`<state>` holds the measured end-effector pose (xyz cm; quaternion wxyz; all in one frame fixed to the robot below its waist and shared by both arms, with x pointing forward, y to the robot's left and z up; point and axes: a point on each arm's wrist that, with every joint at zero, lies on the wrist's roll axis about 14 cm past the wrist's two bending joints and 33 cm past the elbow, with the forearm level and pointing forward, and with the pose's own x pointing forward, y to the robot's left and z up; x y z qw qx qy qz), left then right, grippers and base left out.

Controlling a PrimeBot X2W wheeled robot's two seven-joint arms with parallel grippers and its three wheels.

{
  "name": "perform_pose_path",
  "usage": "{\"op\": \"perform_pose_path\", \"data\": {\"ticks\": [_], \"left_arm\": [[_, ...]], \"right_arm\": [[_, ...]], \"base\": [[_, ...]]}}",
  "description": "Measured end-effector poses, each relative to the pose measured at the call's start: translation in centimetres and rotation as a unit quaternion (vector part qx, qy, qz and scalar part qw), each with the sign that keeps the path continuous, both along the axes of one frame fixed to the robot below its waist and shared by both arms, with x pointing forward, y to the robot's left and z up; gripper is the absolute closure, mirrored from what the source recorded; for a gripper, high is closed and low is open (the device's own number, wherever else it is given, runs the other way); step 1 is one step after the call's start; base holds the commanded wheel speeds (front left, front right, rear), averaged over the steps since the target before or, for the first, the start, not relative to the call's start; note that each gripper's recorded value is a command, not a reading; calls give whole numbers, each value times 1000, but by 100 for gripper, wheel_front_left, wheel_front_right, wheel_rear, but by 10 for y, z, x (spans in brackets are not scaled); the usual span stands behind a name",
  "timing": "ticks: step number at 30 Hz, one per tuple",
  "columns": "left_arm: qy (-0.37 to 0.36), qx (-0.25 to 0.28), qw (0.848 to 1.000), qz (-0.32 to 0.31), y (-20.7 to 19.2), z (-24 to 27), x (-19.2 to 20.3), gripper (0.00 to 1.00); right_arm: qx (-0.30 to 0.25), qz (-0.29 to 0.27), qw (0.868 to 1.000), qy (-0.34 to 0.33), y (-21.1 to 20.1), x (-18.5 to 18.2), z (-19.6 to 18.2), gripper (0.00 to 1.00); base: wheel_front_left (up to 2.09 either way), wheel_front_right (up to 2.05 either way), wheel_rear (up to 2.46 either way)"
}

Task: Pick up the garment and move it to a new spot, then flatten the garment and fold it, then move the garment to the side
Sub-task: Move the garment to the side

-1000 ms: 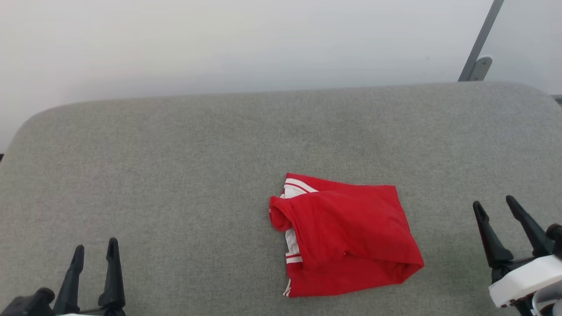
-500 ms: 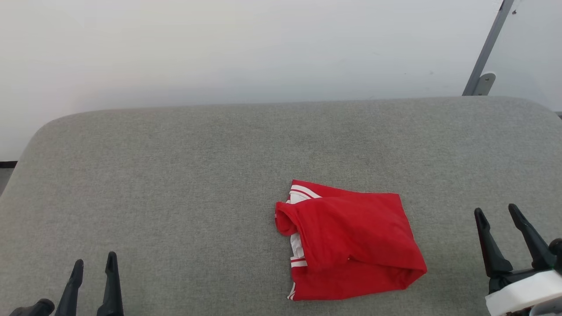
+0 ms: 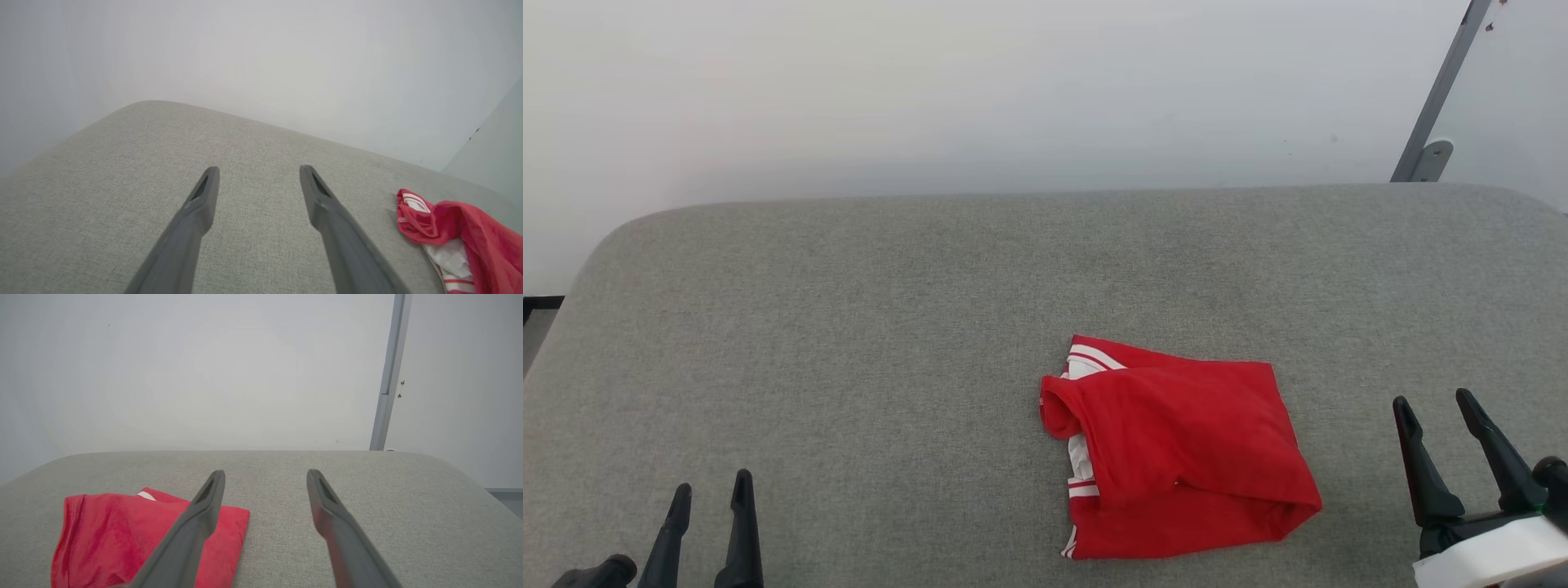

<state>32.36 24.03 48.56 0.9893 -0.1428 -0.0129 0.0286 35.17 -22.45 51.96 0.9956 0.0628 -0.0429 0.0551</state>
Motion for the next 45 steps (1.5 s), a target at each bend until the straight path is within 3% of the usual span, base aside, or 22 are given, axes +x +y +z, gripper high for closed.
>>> {"op": "perform_pose_path", "data": {"ticks": [16,25,32,45], "left_arm": [[6,-4,1000,-2,-2,-4,-1,0],[20,-5,1000,-1,-1,-12,-4,0],[35,-8,999,-1,-2,-20,2,0],[61,-11,998,-1,-3,-35,17,0]], "right_arm": [[1,38,999,29,19,8,-16,0],[-14,94,985,142,29,31,-47,0],[-26,134,954,268,35,49,-72,0],[-54,196,865,458,56,64,-116,0]], "base": [[0,0,0],[0,0,0],[0,0,0],[0,0,0]]}}
